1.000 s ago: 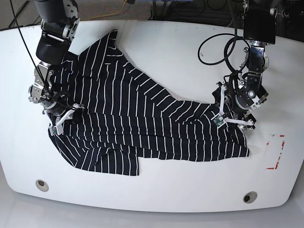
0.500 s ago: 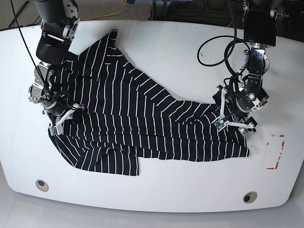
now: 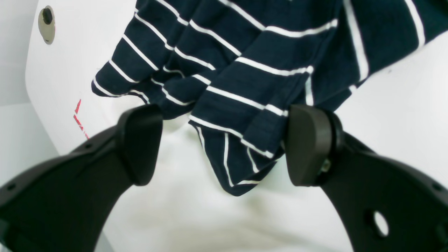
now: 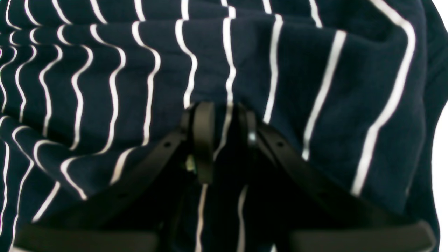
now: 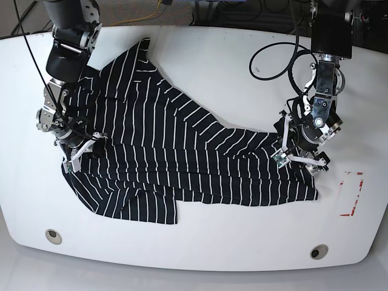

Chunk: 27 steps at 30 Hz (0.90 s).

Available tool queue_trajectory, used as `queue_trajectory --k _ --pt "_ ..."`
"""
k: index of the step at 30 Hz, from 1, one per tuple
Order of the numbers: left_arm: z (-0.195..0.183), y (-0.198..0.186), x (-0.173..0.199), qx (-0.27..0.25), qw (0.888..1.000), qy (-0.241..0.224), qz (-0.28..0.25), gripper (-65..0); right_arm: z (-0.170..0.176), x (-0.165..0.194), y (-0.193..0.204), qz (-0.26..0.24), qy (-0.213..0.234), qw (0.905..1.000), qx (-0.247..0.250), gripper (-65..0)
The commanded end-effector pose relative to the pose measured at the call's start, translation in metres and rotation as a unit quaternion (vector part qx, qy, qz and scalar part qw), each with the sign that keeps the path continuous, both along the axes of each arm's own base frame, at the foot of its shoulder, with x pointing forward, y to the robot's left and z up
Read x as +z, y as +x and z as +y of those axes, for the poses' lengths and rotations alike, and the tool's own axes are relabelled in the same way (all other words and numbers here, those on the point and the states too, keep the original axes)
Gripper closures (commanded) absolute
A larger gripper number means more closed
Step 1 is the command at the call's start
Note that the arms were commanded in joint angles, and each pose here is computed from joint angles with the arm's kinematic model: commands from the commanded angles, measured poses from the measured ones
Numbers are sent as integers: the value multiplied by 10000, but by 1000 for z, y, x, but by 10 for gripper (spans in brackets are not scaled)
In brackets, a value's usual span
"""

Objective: Layout the t-shirt on the table in an organized manner, then fold the t-shirt properly
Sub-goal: 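Hold the fabric with the left gripper while the right gripper grasps the shirt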

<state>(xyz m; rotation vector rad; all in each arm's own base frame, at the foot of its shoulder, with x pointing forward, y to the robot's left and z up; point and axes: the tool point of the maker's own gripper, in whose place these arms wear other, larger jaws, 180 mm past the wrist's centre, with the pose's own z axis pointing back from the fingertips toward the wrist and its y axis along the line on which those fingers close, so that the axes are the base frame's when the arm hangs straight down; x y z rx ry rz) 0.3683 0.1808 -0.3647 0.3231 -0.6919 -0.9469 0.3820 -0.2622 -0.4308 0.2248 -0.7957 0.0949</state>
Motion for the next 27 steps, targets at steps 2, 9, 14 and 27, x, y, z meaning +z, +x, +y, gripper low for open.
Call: queue_trajectory --k 2,9,14,27 --pt "-5 8 11 -97 9998 1 -188 -510 -5 -3 -4 214 -178 9996 71 -121" --pt "-11 6 8 -202 9997 23 -145 -510 -5 -3 -4 214 -178 9996 71 -121" --pt "-10 2 -8 -186 9998 42 86 -467 -5 -3 -4 214 -178 9996 71 -121" --pt "-5 7 -8 -132 9998 59 107 -419 -6 -8 -10 284 -184 9994 70 -121"
